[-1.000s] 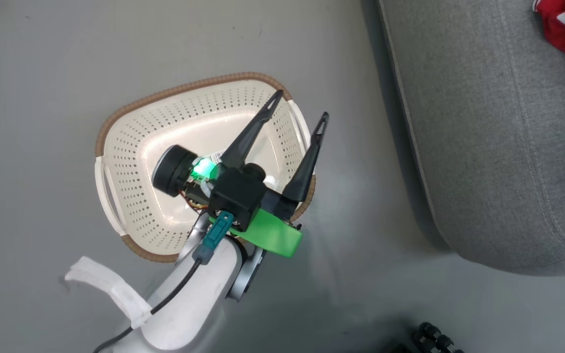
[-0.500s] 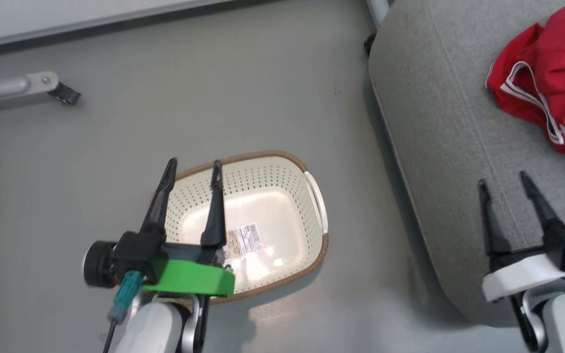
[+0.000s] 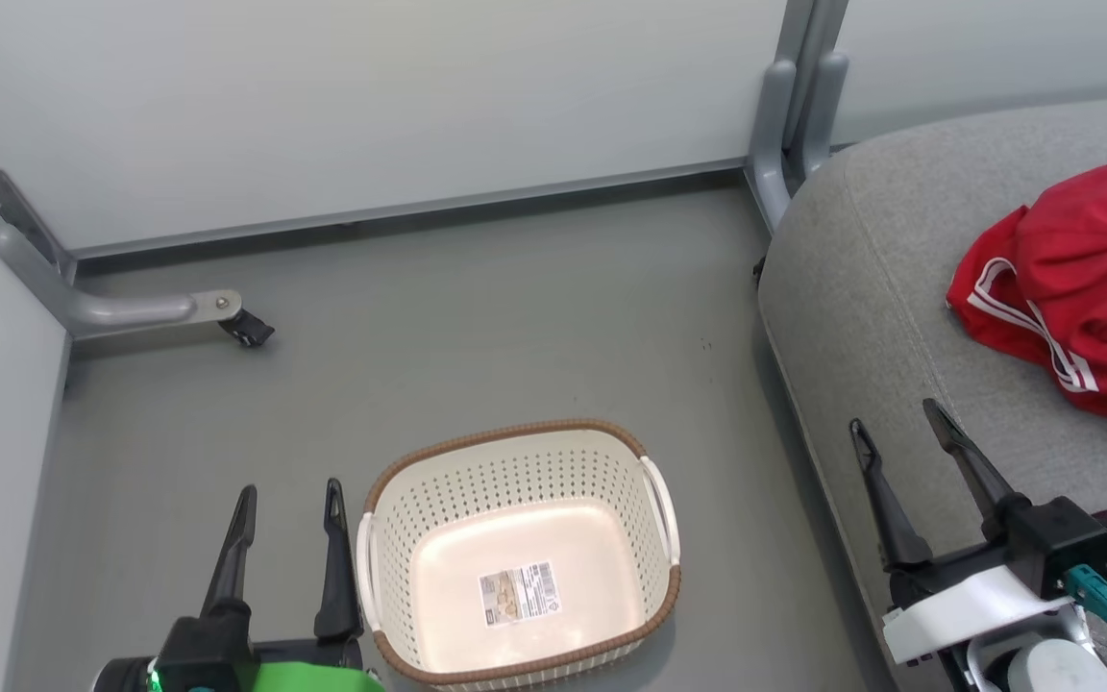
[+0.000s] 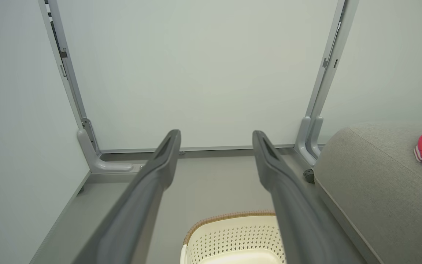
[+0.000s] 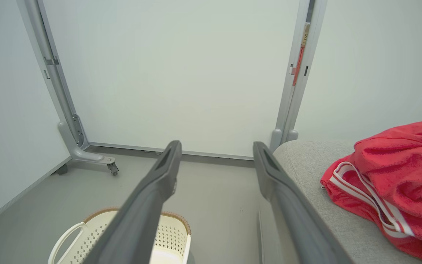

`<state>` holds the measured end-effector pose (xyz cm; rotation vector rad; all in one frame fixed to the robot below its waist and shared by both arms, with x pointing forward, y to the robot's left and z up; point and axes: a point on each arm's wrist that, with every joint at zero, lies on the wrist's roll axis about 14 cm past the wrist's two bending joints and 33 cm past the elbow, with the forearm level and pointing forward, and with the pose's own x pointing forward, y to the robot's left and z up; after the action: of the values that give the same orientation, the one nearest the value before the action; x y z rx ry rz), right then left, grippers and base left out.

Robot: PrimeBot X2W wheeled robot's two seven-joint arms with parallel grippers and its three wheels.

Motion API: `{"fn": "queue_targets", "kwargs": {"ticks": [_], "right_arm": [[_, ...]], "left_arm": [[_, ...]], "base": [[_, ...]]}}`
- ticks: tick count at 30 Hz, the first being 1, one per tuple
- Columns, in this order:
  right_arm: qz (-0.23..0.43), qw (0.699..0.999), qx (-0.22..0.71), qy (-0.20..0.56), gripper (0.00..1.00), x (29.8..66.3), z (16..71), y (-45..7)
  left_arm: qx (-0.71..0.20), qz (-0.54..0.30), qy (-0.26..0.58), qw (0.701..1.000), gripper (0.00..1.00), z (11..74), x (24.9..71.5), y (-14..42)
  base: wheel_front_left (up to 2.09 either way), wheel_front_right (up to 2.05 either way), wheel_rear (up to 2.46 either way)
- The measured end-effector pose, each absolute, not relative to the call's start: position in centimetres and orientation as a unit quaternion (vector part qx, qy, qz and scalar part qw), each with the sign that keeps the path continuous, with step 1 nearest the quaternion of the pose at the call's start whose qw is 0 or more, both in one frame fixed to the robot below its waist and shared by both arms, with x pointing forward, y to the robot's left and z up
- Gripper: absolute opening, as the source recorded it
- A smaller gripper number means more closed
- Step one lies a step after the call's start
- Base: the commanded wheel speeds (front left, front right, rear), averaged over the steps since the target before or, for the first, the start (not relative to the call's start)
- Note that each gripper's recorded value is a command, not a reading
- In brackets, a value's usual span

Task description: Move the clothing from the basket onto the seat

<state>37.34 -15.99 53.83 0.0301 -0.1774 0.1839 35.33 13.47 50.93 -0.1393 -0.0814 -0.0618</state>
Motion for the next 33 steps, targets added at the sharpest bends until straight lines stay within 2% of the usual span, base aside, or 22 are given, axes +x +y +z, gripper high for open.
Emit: {"fn": "queue_targets", "kwargs": {"ticks": [10, 26, 27, 33], "right_arm": [[0.081, 0.991, 0.034, -0.102, 1.0, 34.7, 54.6, -16.3], [0.086, 0.991, 0.044, -0.097, 1.0, 33.8, 54.2, -15.8], [0.085, 0.991, 0.044, -0.096, 0.0, 33.7, 54.1, -15.8], [0.084, 0.993, 0.052, -0.064, 0.0, 33.4, 52.1, -15.6]], "left_arm": [[-0.065, -0.022, -0.052, 0.996, 1.0, 51.5, 32.0, 14.5], [-0.07, -0.03, -0.061, 0.995, 1.0, 51.9, 31.1, 14.2], [-0.069, -0.03, -0.061, 0.995, 0.0, 51.9, 31.1, 14.2], [-0.069, -0.03, -0.035, 0.997, 0.0, 50.3, 30.9, 14.1]], "base": [[0.0, 0.0, 0.0], [0.0, 0.0, 0.0], [0.0, 0.0, 0.0], [0.0, 0.0, 0.0]]}}
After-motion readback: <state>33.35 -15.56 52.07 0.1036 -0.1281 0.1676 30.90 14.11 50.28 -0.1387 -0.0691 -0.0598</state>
